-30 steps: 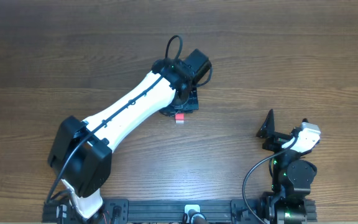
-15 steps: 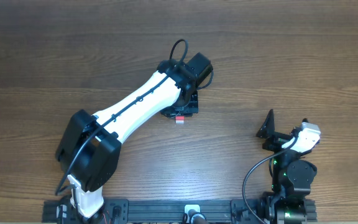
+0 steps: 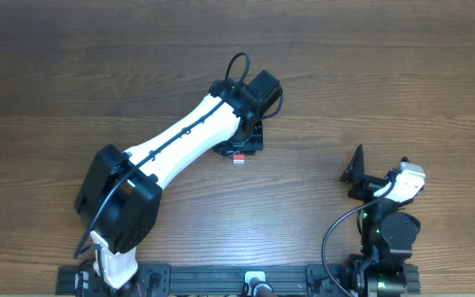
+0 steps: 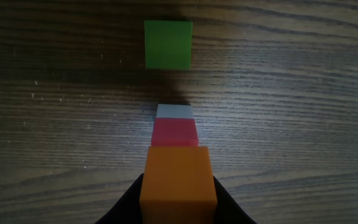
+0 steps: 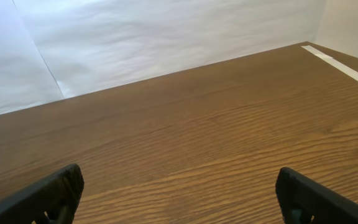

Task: Stack Cubes

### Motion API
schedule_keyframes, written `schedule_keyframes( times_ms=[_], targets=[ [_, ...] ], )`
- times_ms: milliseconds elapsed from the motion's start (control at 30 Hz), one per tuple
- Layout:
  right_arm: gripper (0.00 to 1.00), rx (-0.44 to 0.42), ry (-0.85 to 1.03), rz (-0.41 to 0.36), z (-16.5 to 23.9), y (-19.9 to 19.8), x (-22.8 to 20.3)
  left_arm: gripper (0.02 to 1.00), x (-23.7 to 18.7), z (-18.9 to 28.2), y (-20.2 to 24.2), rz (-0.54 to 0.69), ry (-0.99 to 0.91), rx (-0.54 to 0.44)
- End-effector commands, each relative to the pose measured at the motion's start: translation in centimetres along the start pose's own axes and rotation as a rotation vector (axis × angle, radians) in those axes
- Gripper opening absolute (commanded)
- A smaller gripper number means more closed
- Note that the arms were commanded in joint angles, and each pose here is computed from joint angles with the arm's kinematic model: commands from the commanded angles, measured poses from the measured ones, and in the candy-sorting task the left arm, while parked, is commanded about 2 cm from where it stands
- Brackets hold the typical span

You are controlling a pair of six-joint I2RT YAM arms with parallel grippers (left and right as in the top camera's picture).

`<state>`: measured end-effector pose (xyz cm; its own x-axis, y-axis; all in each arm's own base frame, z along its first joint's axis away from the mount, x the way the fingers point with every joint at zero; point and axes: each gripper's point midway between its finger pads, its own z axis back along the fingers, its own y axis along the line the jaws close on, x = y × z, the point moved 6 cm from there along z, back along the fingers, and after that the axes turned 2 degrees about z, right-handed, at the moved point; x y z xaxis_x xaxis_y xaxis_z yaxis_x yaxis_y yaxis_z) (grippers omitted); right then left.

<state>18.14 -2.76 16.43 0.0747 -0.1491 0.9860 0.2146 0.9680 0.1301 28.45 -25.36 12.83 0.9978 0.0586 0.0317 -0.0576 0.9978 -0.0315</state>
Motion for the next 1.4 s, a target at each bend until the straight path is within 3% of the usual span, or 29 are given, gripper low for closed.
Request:
schedule_keyframes(
  times_ms=[33,1400],
  targets=[
    [0.993,-0.015,0.012,0.008,0.1,-0.2,-0.1,0.042,0.0,-0.4,-0.2,-0.016,0.019,0.009],
    [0.991,-0.015,0.012,0.008,0.1,-0.2,-0.1,0.042,0.1,-1.8,-0.4,-0.026,0.057,0.004]
  ],
)
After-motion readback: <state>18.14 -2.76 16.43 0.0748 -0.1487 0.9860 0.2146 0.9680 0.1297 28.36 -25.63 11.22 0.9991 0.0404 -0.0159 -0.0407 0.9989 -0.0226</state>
